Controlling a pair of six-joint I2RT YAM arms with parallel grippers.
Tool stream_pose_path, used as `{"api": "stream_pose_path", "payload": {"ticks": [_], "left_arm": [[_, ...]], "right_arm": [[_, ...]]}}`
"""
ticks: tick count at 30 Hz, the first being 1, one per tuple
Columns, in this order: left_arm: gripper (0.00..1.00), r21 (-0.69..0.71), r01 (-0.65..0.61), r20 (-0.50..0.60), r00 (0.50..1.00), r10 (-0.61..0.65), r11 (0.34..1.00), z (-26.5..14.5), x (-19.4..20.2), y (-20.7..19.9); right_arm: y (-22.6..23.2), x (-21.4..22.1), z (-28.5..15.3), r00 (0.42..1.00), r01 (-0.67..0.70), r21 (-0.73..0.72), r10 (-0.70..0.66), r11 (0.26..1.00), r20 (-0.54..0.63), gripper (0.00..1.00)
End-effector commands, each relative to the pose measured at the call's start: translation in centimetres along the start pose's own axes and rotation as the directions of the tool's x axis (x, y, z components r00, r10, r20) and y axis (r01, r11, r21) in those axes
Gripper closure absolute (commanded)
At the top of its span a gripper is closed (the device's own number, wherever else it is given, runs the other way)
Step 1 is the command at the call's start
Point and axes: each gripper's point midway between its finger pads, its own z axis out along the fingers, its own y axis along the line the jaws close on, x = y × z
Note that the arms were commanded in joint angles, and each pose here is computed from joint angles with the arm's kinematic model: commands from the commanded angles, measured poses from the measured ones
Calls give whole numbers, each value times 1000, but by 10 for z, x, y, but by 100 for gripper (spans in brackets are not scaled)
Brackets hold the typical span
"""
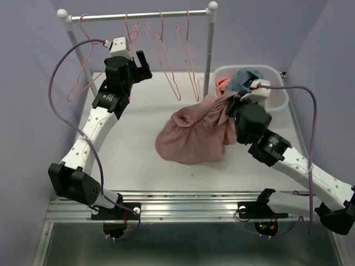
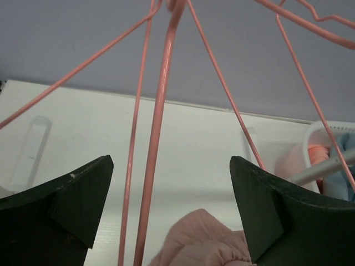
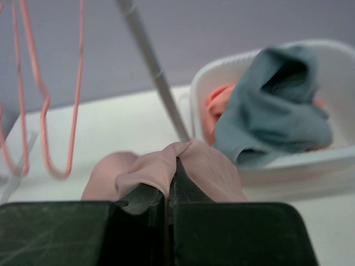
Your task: Remove the skirt from the hanger
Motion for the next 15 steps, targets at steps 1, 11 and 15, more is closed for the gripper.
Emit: {"api": "stream_pose_path", "payload": {"ticks": [1,11,15], "left_arm": [[1,112,116,97,987,-127,987,-48,-34,-13],[1,190,179,-61,984,-170,965,-88,61,-10],[1,225,193,-104,979,-173,955,-99,80,-14]], "right_arm": [[-51,-102,14,981,-43,229,-2,973,194,99],[-51,-335,55,841,33,335,-207,942,500,99],[-41,-392,77,707,-14,309,-210,951,676,99]]}}
